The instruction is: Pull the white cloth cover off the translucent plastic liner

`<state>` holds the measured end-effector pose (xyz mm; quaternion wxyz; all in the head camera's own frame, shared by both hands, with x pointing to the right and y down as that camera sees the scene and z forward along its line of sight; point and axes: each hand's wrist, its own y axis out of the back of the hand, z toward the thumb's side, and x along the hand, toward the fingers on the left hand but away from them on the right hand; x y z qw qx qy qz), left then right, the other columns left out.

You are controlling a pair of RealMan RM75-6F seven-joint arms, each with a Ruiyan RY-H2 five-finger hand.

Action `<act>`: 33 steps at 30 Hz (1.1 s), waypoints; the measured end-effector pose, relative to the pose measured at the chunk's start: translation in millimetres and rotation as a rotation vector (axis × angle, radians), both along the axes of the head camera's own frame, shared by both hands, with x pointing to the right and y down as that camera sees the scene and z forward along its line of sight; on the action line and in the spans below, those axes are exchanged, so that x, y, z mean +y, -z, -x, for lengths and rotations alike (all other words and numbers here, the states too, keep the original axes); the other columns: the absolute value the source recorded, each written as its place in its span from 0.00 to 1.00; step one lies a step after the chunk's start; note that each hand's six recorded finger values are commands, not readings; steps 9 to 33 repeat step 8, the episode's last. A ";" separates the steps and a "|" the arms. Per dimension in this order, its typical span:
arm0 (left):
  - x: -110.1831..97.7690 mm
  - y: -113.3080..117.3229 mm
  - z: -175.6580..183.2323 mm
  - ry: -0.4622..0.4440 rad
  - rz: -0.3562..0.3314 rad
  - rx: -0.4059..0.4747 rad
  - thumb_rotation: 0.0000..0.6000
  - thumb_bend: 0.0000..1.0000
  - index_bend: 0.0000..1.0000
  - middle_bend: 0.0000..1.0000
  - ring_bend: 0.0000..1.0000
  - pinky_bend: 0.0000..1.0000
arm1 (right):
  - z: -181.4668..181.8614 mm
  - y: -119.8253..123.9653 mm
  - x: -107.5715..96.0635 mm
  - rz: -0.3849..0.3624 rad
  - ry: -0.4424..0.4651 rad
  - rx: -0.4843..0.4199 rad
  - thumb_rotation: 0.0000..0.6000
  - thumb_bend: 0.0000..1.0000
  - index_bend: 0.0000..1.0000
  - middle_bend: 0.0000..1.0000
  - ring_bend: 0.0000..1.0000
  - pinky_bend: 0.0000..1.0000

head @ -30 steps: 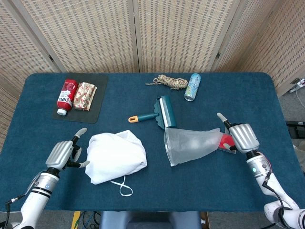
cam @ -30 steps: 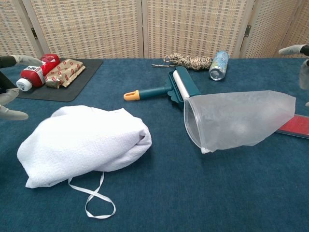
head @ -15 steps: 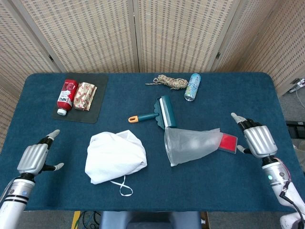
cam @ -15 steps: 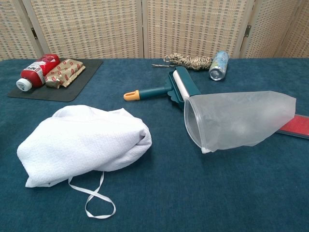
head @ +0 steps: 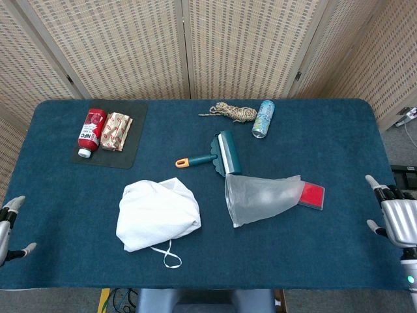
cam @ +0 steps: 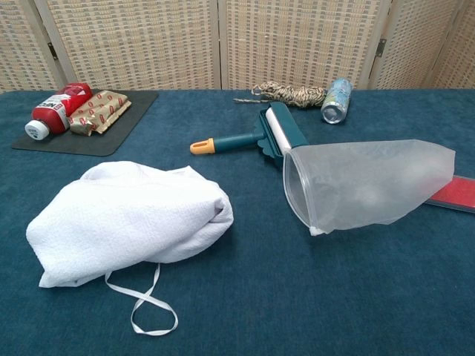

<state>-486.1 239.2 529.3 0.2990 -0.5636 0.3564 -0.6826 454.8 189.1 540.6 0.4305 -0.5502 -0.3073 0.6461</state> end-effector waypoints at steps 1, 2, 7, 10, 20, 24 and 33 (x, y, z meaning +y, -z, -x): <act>5.1 1.6 3.2 0.007 -0.004 -0.009 1.00 0.00 0.10 0.09 0.20 0.43 | -2.9 1.2 3.5 -0.002 -0.009 0.003 1.00 0.00 0.16 0.33 0.25 0.45; 8.9 2.2 4.9 0.009 -0.006 -0.015 1.00 0.00 0.11 0.09 0.20 0.43 | -5.8 2.3 6.7 -0.004 -0.019 0.005 1.00 0.00 0.16 0.33 0.25 0.45; 20.2 1.1 6.0 0.016 -0.022 -0.022 1.00 0.00 0.12 0.09 0.20 0.43 | -17.1 8.6 17.7 -0.014 -0.058 0.011 1.00 0.00 0.16 0.33 0.25 0.45; 19.8 1.1 5.8 0.018 -0.026 -0.022 1.00 0.00 0.12 0.09 0.20 0.43 | -17.6 9.2 17.9 -0.016 -0.060 0.010 1.00 0.00 0.16 0.33 0.25 0.45; 19.8 1.1 5.8 0.018 -0.026 -0.022 1.00 0.00 0.12 0.09 0.20 0.43 | -17.6 9.2 17.9 -0.016 -0.060 0.010 1.00 0.00 0.16 0.33 0.25 0.45; 19.8 1.1 5.8 0.018 -0.026 -0.022 1.00 0.00 0.12 0.09 0.20 0.43 | -17.6 9.2 17.9 -0.016 -0.060 0.010 1.00 0.00 0.16 0.33 0.25 0.45; 19.8 1.1 5.8 0.018 -0.026 -0.022 1.00 0.00 0.12 0.09 0.20 0.43 | -17.6 9.2 17.9 -0.016 -0.060 0.010 1.00 0.00 0.16 0.33 0.25 0.45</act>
